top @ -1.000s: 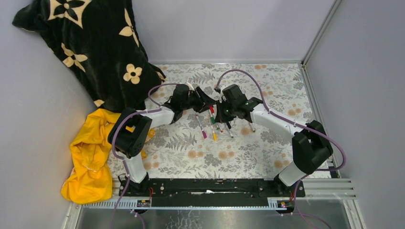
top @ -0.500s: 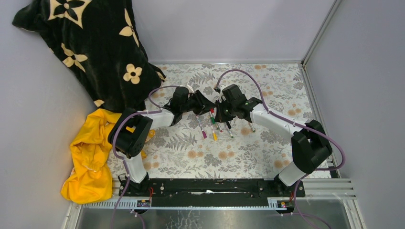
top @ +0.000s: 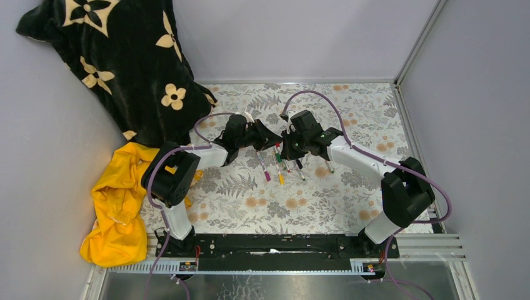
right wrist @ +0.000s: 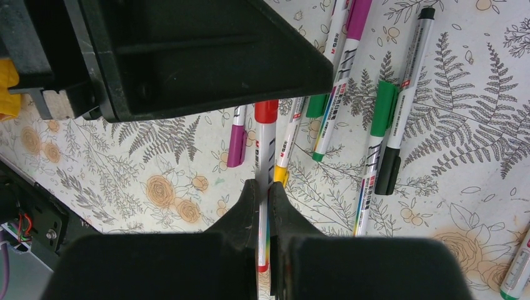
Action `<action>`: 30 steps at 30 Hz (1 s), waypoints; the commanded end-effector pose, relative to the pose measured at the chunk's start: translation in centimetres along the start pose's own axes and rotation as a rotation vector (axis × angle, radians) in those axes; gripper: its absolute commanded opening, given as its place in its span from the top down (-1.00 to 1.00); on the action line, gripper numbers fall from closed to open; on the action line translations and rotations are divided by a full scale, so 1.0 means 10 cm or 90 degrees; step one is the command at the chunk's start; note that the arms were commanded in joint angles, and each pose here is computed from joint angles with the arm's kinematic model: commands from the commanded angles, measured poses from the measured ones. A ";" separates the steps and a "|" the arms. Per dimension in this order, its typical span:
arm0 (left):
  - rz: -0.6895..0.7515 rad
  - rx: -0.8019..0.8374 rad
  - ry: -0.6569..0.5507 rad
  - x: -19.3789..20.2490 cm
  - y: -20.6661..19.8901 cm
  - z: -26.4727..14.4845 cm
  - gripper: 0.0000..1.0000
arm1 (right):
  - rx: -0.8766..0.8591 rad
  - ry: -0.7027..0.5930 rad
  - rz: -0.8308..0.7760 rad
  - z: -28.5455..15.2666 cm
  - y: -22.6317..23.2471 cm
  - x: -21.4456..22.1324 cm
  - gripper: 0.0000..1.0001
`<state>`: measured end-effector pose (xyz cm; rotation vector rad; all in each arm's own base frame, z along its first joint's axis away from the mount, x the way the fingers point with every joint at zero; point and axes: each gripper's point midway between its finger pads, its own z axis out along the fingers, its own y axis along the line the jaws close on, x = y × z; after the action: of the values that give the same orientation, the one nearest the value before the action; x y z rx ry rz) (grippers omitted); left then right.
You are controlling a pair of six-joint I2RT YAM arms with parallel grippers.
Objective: Open the pen caps
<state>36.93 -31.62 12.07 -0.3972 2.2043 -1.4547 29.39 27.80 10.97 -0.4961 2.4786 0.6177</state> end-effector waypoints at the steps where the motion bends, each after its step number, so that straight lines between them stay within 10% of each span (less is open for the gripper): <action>1: 0.023 0.038 -0.003 0.02 -0.16 -0.05 0.85 | -0.003 -0.033 -0.006 -0.05 0.06 -0.13 1.00; 8: 0.021 0.032 -0.009 0.01 -0.13 -0.06 1.00 | -0.001 -0.042 -0.006 -0.07 0.06 -0.17 1.00; 16: 0.017 0.008 -0.009 -0.02 -0.12 -0.04 1.00 | -0.008 -0.051 -0.008 -0.08 0.10 -0.23 0.38; 30: 0.005 0.017 -0.007 -0.02 -0.20 -0.01 1.00 | -0.032 -0.041 -0.001 0.06 0.17 -0.27 0.37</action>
<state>36.46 -31.65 11.62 -0.4121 2.2327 -1.4429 29.86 28.21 10.64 -0.4835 2.4768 0.6186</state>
